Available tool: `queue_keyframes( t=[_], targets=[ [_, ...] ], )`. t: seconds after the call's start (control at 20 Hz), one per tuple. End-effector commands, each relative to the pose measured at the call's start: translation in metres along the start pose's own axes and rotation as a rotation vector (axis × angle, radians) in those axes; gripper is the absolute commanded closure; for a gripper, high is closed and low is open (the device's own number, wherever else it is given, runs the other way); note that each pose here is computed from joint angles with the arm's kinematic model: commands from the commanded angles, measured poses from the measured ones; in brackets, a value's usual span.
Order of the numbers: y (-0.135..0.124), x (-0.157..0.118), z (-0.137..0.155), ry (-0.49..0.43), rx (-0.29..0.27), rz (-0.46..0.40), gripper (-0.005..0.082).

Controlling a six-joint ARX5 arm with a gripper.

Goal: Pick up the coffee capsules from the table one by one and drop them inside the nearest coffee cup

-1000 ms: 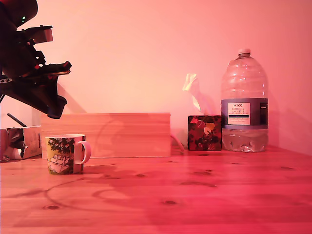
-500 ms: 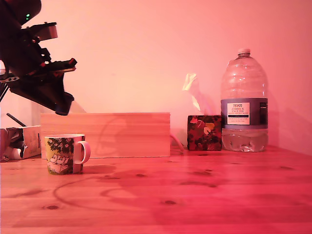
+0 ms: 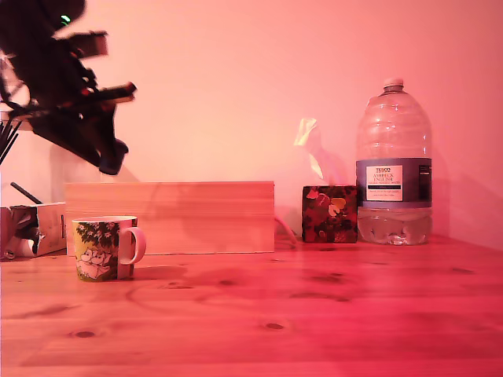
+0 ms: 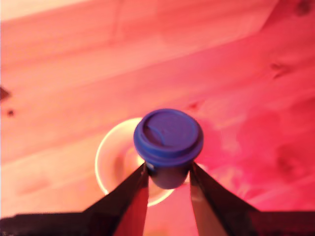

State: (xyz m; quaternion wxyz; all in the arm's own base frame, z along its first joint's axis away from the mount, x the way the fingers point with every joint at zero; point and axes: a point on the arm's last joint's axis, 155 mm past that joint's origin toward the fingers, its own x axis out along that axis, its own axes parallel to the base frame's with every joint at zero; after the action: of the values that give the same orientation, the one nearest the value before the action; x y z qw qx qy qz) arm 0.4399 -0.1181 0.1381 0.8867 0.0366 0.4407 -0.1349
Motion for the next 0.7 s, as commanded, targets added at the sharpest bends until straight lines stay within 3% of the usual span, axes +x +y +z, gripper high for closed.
queue_keyframes(
  t=[0.0, 0.25, 0.65],
  targets=[
    [0.006, 0.011, -0.006, 0.051, 0.004, 0.023, 0.0604],
    [0.012, 0.026, 0.002, 0.128, -0.004, 0.04, 0.0604],
    [0.016, 0.038, -0.019, 0.245, -0.016, 0.043, 0.0604]
  ],
)
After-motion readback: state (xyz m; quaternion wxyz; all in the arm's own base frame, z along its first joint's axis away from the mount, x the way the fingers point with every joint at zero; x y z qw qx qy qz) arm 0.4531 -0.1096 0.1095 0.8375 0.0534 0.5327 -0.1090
